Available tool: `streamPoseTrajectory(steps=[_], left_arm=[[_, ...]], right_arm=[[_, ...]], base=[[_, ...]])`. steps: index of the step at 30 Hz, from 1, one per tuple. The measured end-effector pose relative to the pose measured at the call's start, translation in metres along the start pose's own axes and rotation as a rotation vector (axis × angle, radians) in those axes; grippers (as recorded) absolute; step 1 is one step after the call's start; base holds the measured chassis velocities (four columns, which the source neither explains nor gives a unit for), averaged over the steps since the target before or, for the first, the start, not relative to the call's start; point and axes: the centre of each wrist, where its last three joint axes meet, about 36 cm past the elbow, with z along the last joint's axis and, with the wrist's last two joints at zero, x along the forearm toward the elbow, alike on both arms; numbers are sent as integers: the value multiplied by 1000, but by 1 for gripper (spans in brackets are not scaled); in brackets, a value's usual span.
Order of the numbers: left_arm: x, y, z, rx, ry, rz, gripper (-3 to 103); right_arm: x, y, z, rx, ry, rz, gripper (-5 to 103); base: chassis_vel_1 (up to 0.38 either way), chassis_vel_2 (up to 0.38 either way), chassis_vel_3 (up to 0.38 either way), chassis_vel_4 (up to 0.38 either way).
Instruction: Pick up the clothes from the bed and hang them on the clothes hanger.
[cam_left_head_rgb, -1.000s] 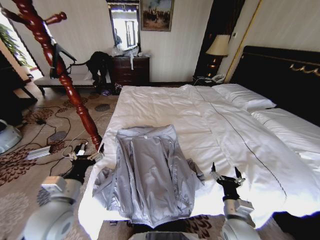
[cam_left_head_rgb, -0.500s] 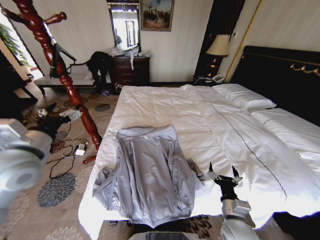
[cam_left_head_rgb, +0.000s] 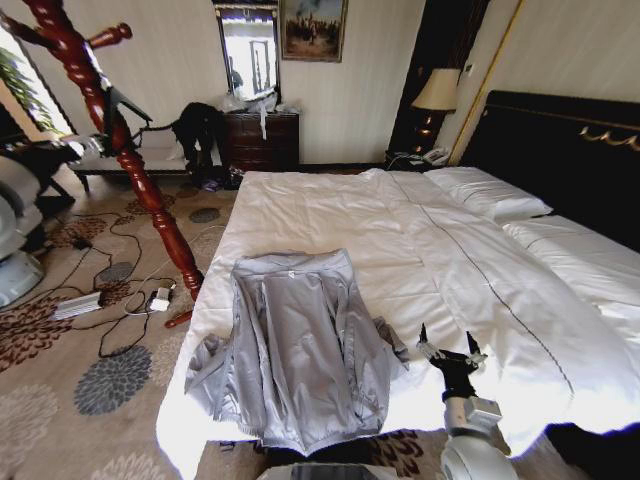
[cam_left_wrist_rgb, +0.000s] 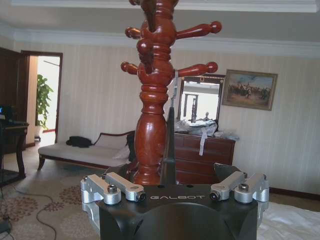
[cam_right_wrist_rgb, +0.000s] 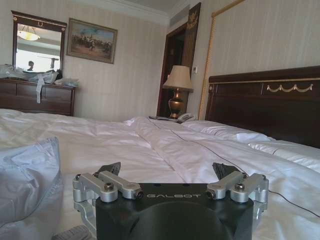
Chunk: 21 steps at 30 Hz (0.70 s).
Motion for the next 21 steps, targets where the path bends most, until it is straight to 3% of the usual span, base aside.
streamPoseTrajectory(steps=[4, 7, 10, 12, 17, 21], left_arm=[[-23, 8, -15, 49, -3, 0, 99], [-45, 2, -12, 80, 24, 17, 99], [-77, -21, -9, 80, 34, 50, 99], [-81, -27, -11, 78, 29, 55, 99], [-104, -69, -41, 100, 11, 109, 99], [-126, -75, -67, 82, 37, 39, 97]], right_arm=[[0, -1, 0, 3, 2, -1, 100], [1, 2, 0, -2, 5, -4, 100], [3, 3, -2, -6, 5, -6, 100], [4, 3, -2, -5, 7, -5, 100], [6, -2, 1, 15, 0, 5, 100], [6, 0, 3, 16, -1, 10, 100]], base=[[0, 0, 0, 0], [0, 0, 0, 0], [0, 0, 0, 0], [0, 0, 0, 0], [0, 0, 0, 0], [0, 0, 0, 0]])
